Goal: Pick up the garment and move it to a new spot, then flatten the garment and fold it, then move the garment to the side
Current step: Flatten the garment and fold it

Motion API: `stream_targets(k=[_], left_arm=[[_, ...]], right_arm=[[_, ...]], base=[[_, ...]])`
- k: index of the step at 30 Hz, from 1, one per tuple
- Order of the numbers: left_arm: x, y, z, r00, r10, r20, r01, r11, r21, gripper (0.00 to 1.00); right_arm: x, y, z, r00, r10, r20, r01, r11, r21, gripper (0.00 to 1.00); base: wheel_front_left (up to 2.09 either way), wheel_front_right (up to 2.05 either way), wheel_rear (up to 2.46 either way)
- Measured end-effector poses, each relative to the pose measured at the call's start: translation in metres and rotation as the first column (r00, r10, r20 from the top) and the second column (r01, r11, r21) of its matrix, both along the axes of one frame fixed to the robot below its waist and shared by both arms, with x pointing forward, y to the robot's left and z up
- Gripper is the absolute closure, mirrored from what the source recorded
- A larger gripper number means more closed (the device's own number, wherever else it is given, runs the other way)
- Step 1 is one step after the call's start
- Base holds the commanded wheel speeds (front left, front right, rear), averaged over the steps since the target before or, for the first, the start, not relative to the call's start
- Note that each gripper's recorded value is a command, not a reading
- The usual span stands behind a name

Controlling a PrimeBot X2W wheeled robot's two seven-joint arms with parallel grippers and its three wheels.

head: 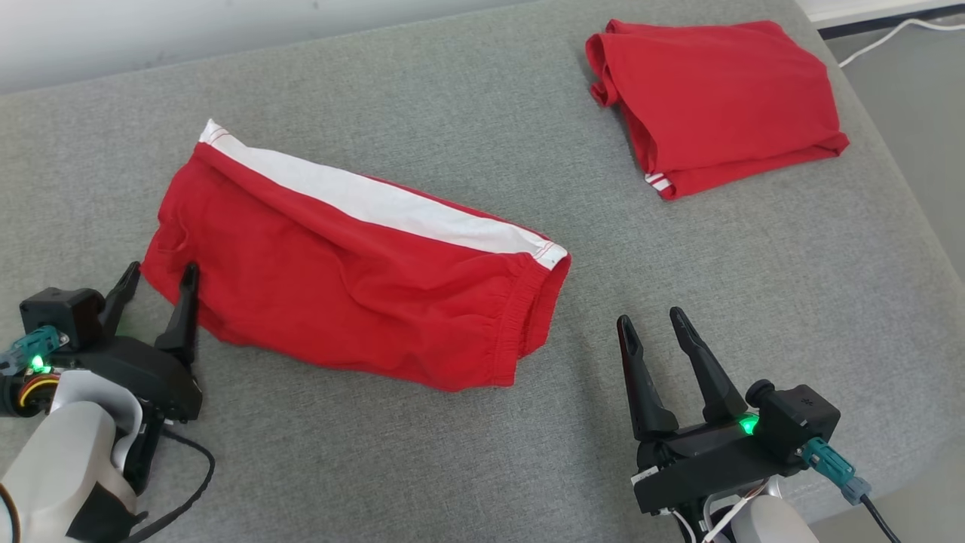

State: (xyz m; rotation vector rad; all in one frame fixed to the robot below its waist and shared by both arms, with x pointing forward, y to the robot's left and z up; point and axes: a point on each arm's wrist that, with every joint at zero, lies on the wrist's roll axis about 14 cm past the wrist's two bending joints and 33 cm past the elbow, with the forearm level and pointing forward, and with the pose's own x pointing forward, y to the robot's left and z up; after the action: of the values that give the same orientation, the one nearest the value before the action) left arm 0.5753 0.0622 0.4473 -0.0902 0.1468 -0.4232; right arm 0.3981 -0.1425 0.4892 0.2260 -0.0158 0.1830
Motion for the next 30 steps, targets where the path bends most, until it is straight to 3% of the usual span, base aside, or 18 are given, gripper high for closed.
stream_targets(k=[1, 3, 4, 13, 30], left_arm=[[0.000, -0.001, -0.002, 1.000, -0.002, -0.005, 0.002, 1.000, 0.006, 0.00], [0.001, -0.002, -0.001, 1.000, -0.008, -0.003, 0.009, 1.000, 0.008, 0.96], [0.001, -0.003, -0.001, 1.000, -0.013, -0.003, 0.013, 1.000, 0.010, 1.00], [-0.008, -0.005, 0.009, 1.000, -0.017, 0.009, 0.017, 1.000, 0.007, 1.00], [-0.085, 0.025, 0.029, 0.993, 0.110, 0.034, -0.108, 0.991, -0.076, 1.00]], right_arm=[[0.000, -0.001, 0.000, 1.000, -0.003, -0.001, 0.003, 1.000, 0.000, 0.00], [-0.001, -0.001, 0.001, 1.000, -0.006, 0.001, 0.006, 1.000, -0.001, 0.00], [-0.001, -0.001, 0.001, 1.000, -0.008, 0.003, 0.008, 1.000, 0.000, 0.00], [-0.002, 0.004, 0.008, 1.000, 0.004, 0.024, -0.005, 1.000, 0.003, 0.00], [-0.023, 0.026, 0.025, 0.994, 0.080, 0.069, -0.082, 0.996, 0.026, 0.00]], base=[[0.00, 0.00, 0.00], [0.00, 0.00, 0.00], [0.00, 0.00, 0.00], [0.00, 0.00, 0.00], [0.00, 0.00, 0.00]])
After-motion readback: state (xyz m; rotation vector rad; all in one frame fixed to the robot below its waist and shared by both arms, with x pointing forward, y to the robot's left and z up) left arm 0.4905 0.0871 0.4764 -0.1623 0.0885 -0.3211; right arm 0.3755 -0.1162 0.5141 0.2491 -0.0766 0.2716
